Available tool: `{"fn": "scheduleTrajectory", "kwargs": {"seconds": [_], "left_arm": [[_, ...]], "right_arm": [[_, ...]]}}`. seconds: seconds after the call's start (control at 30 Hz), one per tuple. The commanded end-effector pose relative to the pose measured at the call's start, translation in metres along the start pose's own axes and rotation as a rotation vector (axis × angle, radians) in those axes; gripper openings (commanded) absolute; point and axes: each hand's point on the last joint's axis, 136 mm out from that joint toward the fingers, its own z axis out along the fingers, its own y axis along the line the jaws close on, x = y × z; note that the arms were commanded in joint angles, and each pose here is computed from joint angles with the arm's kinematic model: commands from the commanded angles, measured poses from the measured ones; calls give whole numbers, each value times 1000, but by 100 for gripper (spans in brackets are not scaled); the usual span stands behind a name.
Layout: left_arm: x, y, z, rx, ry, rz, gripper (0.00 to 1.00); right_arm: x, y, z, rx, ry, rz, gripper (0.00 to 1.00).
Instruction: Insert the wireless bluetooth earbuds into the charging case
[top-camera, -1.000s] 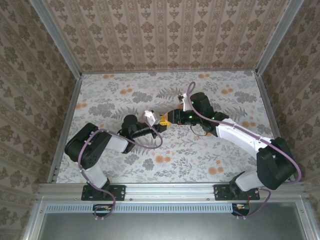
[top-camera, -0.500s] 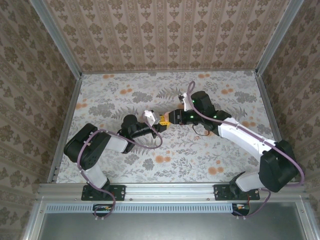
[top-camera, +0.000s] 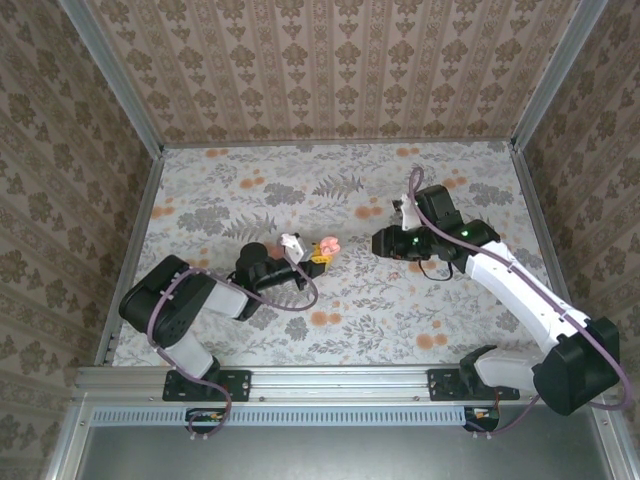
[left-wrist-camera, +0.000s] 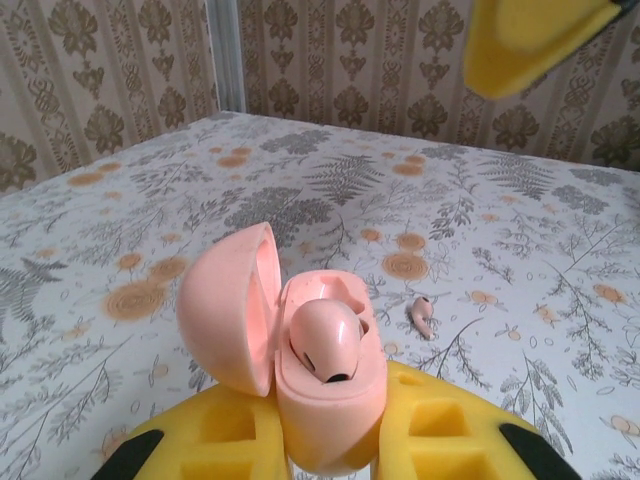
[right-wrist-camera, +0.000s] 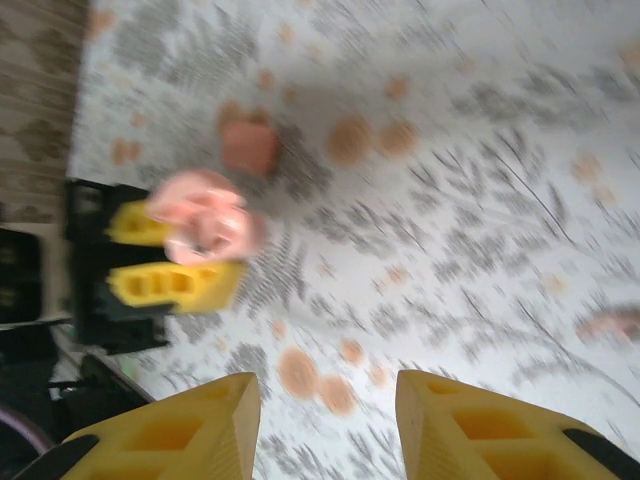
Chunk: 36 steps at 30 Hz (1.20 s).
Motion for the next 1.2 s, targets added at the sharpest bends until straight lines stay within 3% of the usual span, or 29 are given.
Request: {"fn": "scheduleTrajectory", "kwargs": {"seconds": [0.0,0.43,0.67,1.17], "left_arm": [[-11,-2,-4,-29,-34,42,11],[-10,-7,-11,-52,-15,62,11],[-6,-10,-14,-48,-5,61,11],[-6,-10,-17,-52,6,79,11]], "right_arm": [[43,-46,3,193,177,133,41],[50,-103,42,421,313,255,41],[51,-117,72,446,374,270,40],[40,-134,95,506,408,251,35]]}}
